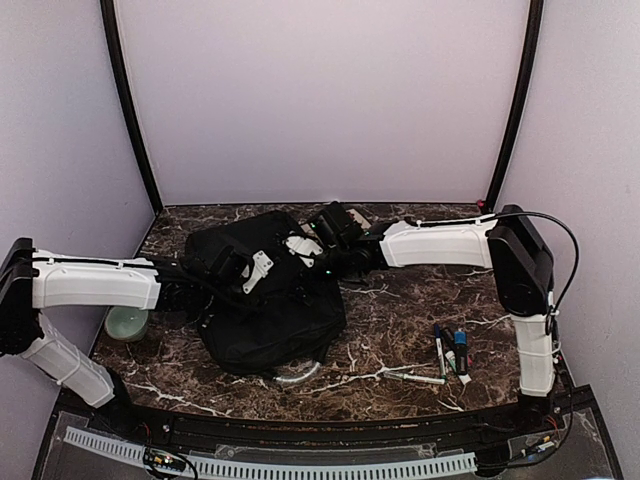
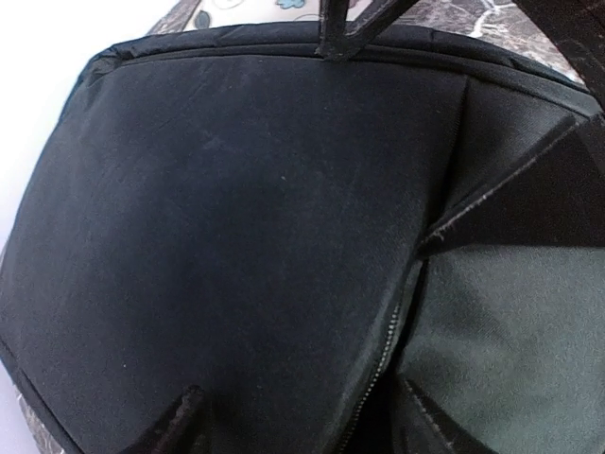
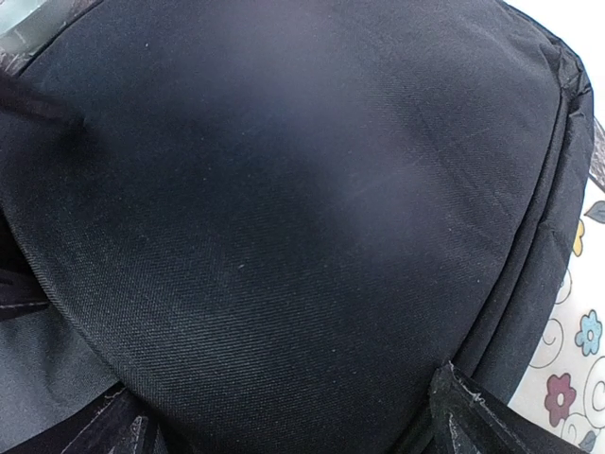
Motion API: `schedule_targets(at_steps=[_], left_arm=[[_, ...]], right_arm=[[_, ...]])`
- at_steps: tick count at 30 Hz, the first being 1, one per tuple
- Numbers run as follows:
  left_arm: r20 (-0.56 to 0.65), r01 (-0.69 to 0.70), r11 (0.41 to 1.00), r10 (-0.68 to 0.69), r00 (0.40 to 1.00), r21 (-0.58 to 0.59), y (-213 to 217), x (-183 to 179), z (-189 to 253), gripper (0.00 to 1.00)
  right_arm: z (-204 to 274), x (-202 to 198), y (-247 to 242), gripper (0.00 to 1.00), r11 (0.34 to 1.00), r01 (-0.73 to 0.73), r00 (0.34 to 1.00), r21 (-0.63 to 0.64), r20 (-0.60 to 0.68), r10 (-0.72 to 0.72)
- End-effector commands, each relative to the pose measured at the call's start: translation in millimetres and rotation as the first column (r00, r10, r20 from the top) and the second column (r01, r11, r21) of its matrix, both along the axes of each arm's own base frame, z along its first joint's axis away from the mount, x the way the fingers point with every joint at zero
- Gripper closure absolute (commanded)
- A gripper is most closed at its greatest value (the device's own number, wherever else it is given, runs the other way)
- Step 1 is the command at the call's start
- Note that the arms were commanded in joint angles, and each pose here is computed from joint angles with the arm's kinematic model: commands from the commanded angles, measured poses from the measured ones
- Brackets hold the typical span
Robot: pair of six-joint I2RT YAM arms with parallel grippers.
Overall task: Pack the student bag
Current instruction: Pick up the lower front pocket of the student bag.
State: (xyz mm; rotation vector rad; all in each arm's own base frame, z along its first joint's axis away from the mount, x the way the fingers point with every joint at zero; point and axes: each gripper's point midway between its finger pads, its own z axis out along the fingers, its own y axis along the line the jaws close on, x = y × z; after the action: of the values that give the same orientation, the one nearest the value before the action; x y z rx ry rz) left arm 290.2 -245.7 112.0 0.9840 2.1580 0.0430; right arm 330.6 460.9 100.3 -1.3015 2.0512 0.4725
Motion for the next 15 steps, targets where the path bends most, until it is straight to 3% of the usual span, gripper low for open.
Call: schedule_targets(at_steps=[1, 5, 11, 15], left_arm=[[0.132, -0.049, 0.986, 0.028, 0.991, 0.159, 6.9, 14.6, 3.6, 0.42], [0.253, -0.149, 0.959, 0.086, 0.964, 0.242, 22.5, 26.7, 21.8, 0.56], [0.394, -0.194, 0.968, 0.117, 0.912, 0.161, 29.8, 33.0, 70.9, 0.71], [0.462, -0.194, 0.964, 0.090, 0.882, 0.182, 33.0, 37.2, 88.3, 0.75]], right_arm=[[-12.9, -3.4, -6.2, 0.00, 1.000, 0.021, 1.000, -0.023, -0.020, -0.021], [-9.1, -5.4, -7.6, 0.00, 1.000, 0.018, 1.000, -0.014, -0.025, -0.019], [-6.4, -5.5, -12.0, 0.00, 1.000, 0.025, 1.000, -0.013, -0.019, -0.025], [-5.1, -2.8, -16.4, 0.00, 0.999, 0.031, 0.999, -0.014, -0.017, -0.031]])
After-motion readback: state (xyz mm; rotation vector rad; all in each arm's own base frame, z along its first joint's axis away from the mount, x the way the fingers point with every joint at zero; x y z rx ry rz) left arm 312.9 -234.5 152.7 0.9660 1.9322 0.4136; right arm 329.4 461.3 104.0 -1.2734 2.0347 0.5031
